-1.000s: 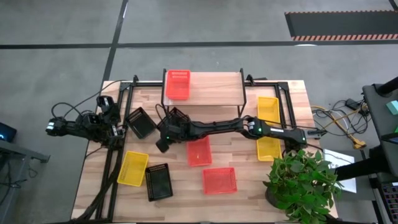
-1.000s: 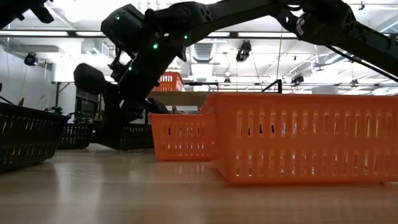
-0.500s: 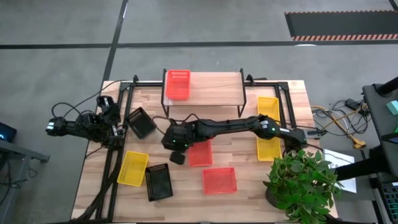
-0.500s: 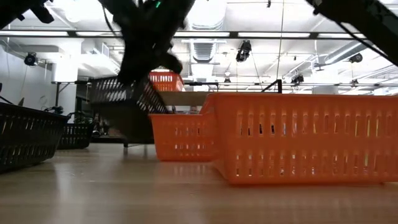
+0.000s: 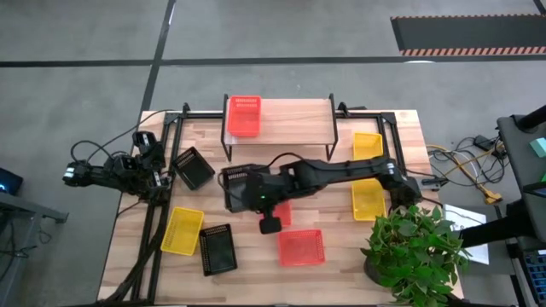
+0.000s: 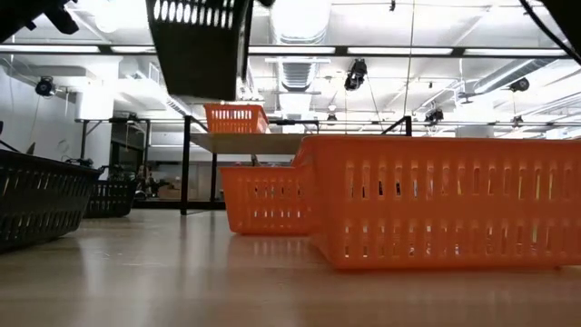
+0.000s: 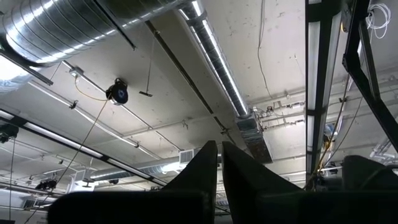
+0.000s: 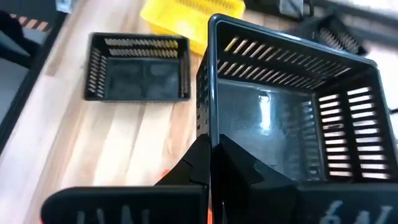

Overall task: Stack baskets on shelf by color
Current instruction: Put the top right black basket on the shelf

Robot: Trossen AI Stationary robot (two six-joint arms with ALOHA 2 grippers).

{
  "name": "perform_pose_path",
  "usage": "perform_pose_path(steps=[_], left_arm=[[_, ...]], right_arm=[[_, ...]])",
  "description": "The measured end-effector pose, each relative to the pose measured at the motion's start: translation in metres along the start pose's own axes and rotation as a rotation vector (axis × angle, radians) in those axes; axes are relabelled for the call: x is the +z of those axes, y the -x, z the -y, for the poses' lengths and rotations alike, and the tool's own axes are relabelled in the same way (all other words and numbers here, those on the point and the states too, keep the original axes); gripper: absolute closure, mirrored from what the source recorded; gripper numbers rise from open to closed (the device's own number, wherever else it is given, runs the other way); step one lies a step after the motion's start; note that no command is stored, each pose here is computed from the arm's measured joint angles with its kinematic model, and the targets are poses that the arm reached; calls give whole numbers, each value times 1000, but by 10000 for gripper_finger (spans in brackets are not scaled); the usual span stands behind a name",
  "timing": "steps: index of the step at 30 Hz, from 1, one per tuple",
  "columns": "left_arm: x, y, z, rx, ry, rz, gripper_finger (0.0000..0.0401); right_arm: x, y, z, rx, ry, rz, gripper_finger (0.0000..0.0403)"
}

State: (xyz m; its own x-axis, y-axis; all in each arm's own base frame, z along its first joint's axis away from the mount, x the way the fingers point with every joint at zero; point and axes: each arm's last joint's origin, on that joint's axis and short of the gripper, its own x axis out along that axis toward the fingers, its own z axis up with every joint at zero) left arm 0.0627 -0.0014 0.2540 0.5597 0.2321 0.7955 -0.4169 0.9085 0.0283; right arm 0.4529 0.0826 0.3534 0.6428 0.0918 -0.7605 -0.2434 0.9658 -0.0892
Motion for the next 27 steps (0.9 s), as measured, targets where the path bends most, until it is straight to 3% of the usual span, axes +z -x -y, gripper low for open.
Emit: perform_pose_path(steps=[4, 9, 16, 27], left_arm=[[0, 0, 0, 0, 0, 0, 393], [0, 0, 0, 0, 0, 0, 393], [0, 0, 0, 0, 0, 0, 393], [0, 0, 0, 0, 0, 0, 393]], right_arm=[[4, 24, -2, -6, 79, 48, 394], [2, 41, 6, -141, 141, 18, 394], [-8, 64, 22, -259, 129, -57, 394], [-19, 85, 55, -311, 47, -100, 394]])
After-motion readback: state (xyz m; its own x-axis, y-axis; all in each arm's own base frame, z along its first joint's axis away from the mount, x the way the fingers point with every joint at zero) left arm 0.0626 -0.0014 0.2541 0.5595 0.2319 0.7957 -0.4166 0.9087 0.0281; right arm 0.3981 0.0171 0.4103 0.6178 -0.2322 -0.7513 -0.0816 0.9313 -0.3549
